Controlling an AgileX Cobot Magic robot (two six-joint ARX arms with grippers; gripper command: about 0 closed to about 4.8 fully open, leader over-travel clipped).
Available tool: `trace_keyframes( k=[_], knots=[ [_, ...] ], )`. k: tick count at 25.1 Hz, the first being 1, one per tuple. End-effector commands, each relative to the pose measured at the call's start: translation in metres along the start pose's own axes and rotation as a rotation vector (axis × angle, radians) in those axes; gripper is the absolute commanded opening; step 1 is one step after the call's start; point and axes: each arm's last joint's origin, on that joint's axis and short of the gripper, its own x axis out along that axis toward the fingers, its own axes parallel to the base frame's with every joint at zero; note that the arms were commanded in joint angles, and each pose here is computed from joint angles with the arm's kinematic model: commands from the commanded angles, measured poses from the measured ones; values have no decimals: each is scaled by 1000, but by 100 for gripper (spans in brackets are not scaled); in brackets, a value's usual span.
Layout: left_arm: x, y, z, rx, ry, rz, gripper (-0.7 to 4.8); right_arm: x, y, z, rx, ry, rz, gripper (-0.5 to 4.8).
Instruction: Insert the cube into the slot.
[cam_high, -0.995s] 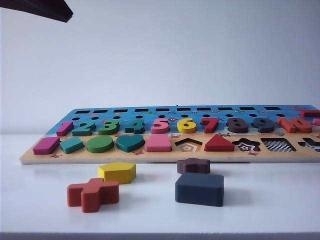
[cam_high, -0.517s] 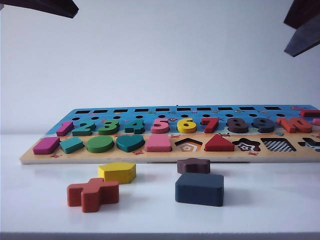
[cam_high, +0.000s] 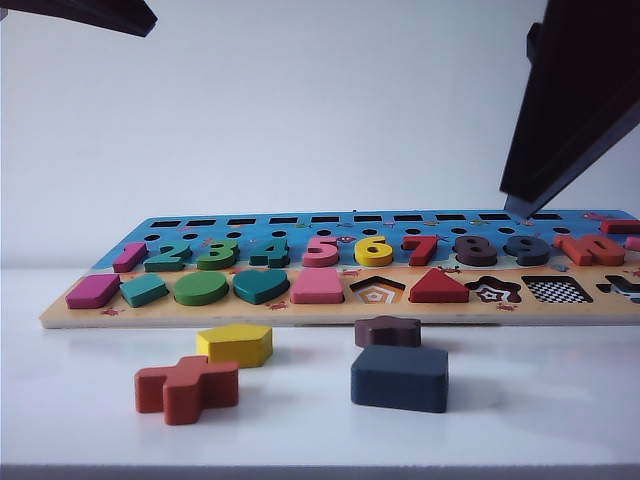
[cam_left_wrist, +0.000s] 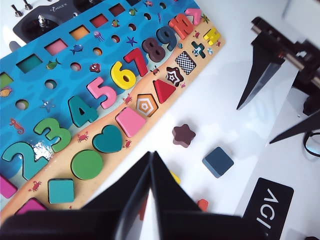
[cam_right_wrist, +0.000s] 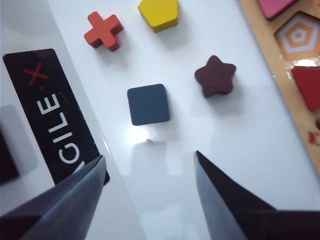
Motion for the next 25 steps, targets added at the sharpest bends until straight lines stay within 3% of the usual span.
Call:
trace_keyframes(
  k=[1,10,16,25],
  knots=[
    [-1,0,2,4,-12,-2,10,5,2,8,-21,-38,14,323],
    [-1,0,2,4,-12,-2,10,24,15,22,-98,-52,59,323],
    [-1,0,2,4,-12,-2,10,37,12,26,-98,-20,-23,326],
    [-1,0,2,4,-12,-2,10,50,10,26,-85,32,-18,334]
  ],
)
